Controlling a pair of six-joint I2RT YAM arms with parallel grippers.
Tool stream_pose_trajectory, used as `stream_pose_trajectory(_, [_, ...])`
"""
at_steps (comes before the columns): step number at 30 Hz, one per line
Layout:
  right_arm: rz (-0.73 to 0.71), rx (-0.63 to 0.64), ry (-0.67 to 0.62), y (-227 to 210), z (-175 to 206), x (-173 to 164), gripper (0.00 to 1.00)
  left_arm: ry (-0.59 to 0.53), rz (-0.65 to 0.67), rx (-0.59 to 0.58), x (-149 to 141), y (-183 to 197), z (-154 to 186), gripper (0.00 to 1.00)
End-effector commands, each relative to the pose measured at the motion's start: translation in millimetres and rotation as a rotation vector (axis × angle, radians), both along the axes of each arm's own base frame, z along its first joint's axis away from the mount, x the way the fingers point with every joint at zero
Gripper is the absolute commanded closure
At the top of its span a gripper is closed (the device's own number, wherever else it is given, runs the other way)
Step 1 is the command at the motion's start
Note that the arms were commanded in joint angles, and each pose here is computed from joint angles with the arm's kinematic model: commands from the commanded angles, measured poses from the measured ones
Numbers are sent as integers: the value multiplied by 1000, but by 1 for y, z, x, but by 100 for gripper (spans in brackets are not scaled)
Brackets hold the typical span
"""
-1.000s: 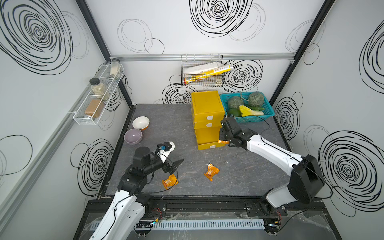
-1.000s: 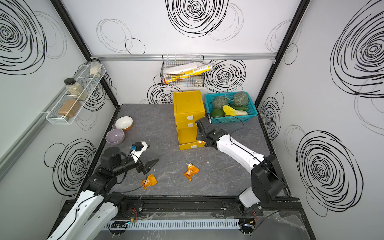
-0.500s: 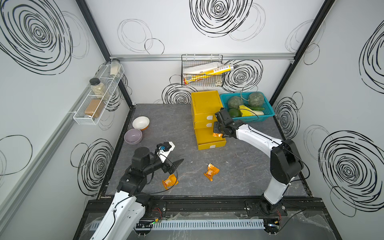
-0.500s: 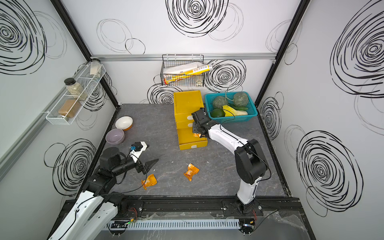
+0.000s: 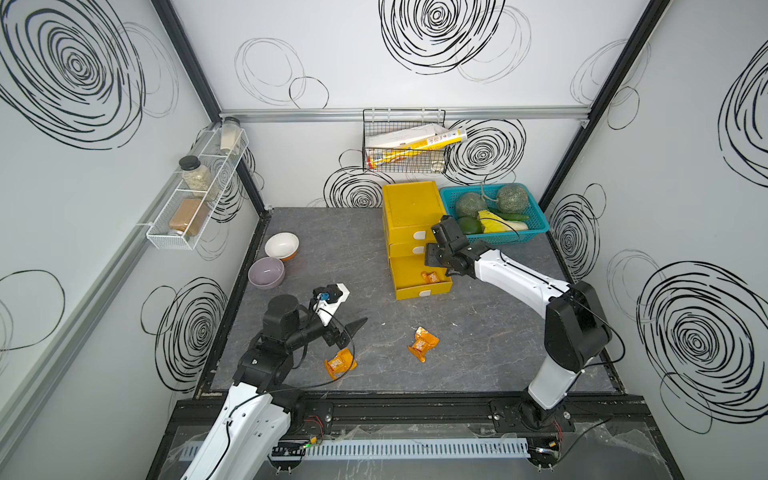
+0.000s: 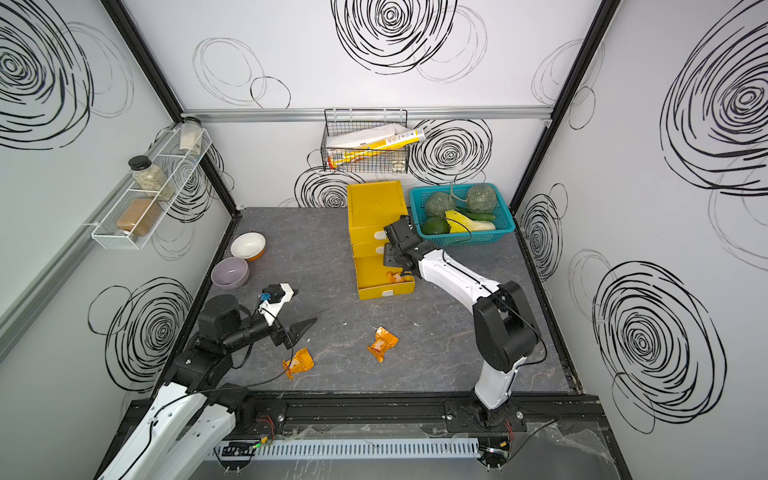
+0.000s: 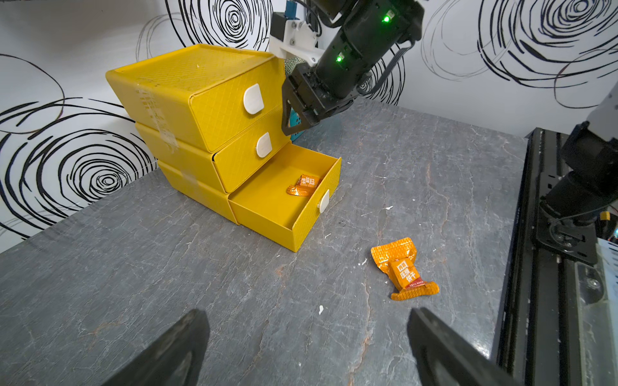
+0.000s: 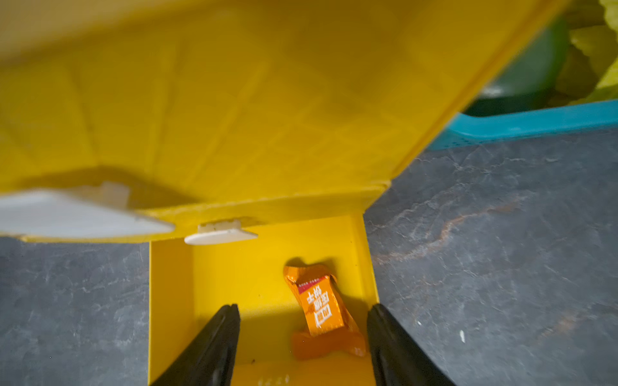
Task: Place the cookies into the drawer by color
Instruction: Place the cookie in the drawer.
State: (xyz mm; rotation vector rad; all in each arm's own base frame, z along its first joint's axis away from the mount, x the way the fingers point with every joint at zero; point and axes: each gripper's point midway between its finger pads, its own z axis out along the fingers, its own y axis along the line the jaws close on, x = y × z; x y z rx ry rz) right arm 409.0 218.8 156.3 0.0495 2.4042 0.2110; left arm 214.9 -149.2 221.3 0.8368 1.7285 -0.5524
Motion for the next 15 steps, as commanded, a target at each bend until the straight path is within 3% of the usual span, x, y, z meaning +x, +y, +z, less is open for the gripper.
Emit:
stream_pose_trajectory(1, [-15, 9, -53, -14, 22, -10, 30, -46, -17, -10, -1, -1, 8, 1])
stream_pose_trajectory(15, [1, -39, -154, -54, 53, -54, 13, -60, -20, 17, -3, 0, 10, 1])
